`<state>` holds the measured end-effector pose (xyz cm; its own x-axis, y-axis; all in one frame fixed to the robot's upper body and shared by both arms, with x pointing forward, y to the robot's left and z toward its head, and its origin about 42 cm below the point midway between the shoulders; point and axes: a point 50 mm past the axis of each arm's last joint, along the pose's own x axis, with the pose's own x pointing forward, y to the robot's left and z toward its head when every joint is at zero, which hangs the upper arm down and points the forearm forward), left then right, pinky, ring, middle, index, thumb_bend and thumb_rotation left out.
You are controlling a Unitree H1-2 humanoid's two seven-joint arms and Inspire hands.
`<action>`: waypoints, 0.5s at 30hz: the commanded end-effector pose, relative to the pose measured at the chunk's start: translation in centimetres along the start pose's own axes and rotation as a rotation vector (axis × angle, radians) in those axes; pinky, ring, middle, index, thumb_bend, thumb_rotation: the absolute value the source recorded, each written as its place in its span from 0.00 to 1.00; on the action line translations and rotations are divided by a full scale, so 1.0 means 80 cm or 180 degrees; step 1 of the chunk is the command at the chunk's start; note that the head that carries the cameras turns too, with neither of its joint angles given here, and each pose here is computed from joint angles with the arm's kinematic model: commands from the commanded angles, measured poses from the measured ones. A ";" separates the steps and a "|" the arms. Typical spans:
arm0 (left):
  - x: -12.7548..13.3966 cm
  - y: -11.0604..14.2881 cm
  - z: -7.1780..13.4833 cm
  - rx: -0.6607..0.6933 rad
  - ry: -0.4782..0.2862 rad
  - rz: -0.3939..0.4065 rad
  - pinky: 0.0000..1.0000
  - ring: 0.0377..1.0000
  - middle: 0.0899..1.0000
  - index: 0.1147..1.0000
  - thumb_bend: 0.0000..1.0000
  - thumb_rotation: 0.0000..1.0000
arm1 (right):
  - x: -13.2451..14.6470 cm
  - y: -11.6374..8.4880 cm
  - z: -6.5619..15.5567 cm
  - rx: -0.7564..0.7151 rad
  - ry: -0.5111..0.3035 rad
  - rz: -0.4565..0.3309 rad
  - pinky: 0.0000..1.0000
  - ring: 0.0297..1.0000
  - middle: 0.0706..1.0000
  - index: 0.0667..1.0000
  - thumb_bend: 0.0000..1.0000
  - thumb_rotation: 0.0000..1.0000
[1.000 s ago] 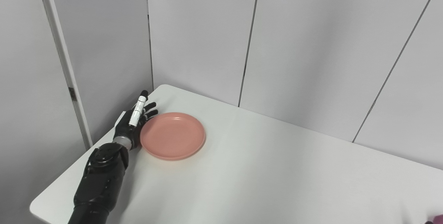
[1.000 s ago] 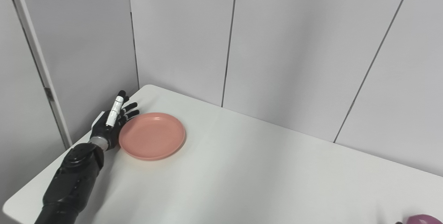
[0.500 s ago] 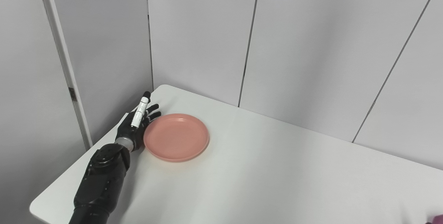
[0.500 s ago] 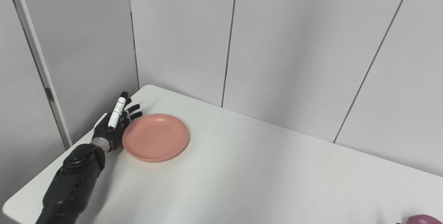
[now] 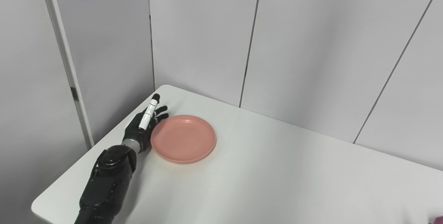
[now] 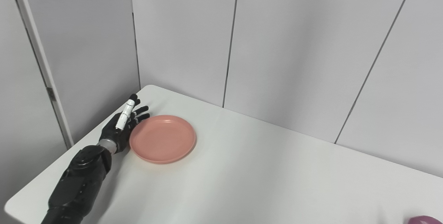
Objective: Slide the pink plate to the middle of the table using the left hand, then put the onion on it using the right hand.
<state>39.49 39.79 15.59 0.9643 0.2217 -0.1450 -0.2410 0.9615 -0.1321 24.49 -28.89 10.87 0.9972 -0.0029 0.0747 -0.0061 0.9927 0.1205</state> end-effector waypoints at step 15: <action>0.001 -0.090 -0.004 0.0270 0.0128 -0.0758 0.84 0.84 0.86 0.91 0.87 0.85 | -0.021 0.008 -0.026 0.0116 0.0286 -0.0073 1.00 0.98 0.98 1.00 0.71 1.00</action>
<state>40.34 35.54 15.69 0.9835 0.0945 -0.1544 -0.1061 0.9920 -0.0680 24.29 -28.90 10.84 0.9975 -0.0072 0.0702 -0.0006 0.9938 0.1111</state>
